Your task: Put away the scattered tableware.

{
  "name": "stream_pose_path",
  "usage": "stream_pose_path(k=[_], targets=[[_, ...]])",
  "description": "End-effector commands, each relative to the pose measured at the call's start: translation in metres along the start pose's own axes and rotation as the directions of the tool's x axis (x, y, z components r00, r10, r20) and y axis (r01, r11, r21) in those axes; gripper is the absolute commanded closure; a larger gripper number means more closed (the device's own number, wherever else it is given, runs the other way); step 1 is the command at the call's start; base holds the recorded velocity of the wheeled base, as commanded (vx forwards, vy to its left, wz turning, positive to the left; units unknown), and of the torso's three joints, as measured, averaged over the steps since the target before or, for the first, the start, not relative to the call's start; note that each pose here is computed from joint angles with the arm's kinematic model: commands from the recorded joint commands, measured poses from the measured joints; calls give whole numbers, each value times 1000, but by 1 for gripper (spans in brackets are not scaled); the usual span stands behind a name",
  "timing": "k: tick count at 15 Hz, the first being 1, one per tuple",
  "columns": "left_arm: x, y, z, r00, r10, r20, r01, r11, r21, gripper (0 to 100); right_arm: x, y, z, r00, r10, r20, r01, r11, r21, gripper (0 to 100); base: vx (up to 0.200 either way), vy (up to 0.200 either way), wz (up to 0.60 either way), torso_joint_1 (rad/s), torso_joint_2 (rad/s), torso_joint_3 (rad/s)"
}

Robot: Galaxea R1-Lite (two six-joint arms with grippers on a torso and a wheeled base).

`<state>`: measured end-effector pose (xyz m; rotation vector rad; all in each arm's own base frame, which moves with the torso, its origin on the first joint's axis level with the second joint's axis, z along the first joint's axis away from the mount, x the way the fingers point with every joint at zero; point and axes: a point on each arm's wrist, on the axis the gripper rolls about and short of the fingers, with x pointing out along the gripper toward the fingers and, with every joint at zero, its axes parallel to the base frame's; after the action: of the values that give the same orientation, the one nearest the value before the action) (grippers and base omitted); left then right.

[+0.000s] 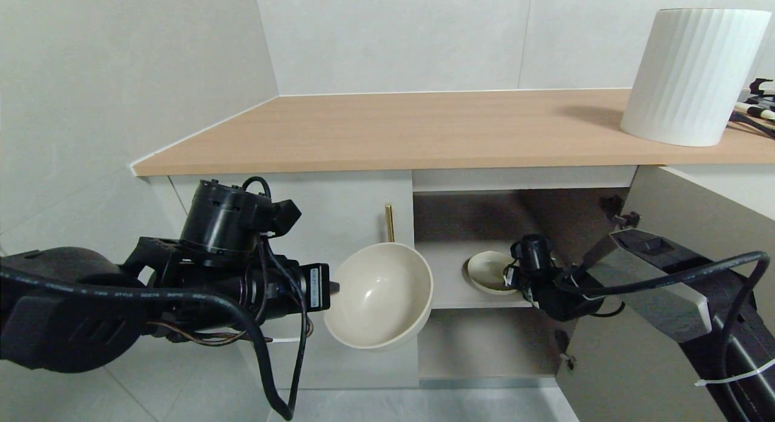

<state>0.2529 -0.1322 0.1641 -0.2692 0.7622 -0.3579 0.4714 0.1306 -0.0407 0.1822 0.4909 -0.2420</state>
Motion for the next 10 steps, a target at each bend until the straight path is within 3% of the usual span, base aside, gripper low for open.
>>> stream_pose_path(k=[1,3,6,8,10], targets=[[4,1,-1,1000,5,-11,-5,1000,-1,100,-3,1,3,1000,4,4,-4,1000,9,0,0,0,0,0,0,0],[7,1,-2,1000,10,-17,-10,1000,-1,100,-8,2,6,1000,8,6,-8,1000,23,0,0,0,0,0,0,0],[33,-3,-9,999,7,-45,-7,1000,-10,100,-57,-9,29,999,41,-24,-40,999,13,0,0,0,0,0,0,0],[47,-9,-18,997,-1,-77,0,1000,-8,100,-100,-12,38,990,127,-64,-127,992,-1,0,0,0,0,0,0,0],[61,-13,-27,995,39,-97,-37,999,14,100,-152,-8,60,956,279,-92,-281,960,-4,0,0,0,0,0,0,0]])
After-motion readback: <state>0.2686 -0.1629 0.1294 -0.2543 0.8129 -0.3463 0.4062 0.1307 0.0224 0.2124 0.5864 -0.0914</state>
